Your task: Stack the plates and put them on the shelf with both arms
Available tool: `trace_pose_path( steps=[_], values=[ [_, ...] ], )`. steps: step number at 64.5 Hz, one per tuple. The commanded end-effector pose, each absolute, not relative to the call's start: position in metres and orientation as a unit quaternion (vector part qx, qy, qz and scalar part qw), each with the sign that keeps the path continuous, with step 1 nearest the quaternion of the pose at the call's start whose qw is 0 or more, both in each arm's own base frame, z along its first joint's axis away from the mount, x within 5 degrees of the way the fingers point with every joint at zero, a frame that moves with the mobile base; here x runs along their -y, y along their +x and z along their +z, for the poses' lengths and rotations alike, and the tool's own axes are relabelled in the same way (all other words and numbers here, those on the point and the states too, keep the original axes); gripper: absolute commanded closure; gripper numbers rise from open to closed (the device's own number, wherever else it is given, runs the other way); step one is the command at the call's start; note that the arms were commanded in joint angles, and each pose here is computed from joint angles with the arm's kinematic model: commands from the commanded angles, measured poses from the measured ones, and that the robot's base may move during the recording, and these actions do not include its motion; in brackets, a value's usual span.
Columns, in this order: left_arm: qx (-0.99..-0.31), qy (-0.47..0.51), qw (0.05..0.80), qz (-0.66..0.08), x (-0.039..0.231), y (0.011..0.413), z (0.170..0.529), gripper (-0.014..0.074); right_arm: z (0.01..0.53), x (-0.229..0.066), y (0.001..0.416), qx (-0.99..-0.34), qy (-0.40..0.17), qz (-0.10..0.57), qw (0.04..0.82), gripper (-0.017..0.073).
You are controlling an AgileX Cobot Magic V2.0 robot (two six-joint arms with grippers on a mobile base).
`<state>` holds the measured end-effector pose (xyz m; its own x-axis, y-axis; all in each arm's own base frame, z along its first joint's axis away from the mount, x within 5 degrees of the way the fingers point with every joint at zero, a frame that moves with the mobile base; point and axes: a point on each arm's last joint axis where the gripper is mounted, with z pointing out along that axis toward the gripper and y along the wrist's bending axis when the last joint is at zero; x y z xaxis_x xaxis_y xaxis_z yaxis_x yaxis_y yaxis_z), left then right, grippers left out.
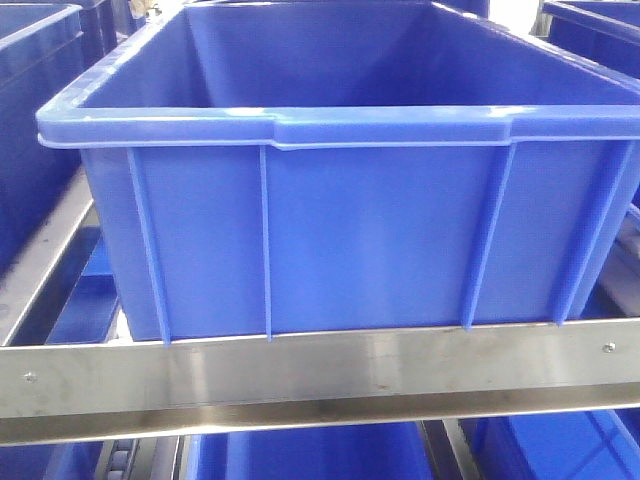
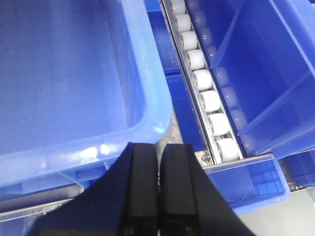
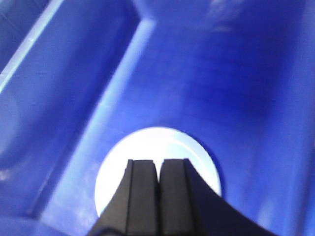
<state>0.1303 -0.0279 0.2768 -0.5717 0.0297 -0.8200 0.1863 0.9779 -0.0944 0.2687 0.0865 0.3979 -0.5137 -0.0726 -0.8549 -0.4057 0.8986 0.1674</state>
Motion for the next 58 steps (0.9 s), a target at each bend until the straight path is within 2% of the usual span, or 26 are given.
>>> trace_pose_path(
  steps=[1, 16, 33, 42, 58],
  values=[
    [-0.86, 0.049, 0.5, -0.093, 0.028, 0.135, 0.291, 0.0508, 0.416, -0.073, 0.237, -0.806, -0.124, 0.164, 0.555, 0.0503],
    [-0.86, 0.049, 0.5, -0.093, 0.028, 0.135, 0.291, 0.0508, 0.373, -0.053, 0.175, -0.782, -0.098, 0.146, 0.598, 0.0503],
    [-0.86, 0.049, 0.5, -0.093, 0.028, 0.135, 0.291, 0.0508, 0.32, -0.033, 0.121, -0.748, -0.068, 0.128, 0.647, 0.0503],
    [-0.86, 0.049, 0.5, -0.093, 0.028, 0.135, 0.291, 0.0508, 0.305, -0.029, 0.107, -0.74, -0.064, 0.126, 0.657, 0.0503],
    [-0.86, 0.049, 0.5, -0.093, 0.028, 0.135, 0.291, 0.0508, 0.302, -0.029, 0.105, -0.744, -0.067, 0.128, 0.653, 0.0503]
  ],
)
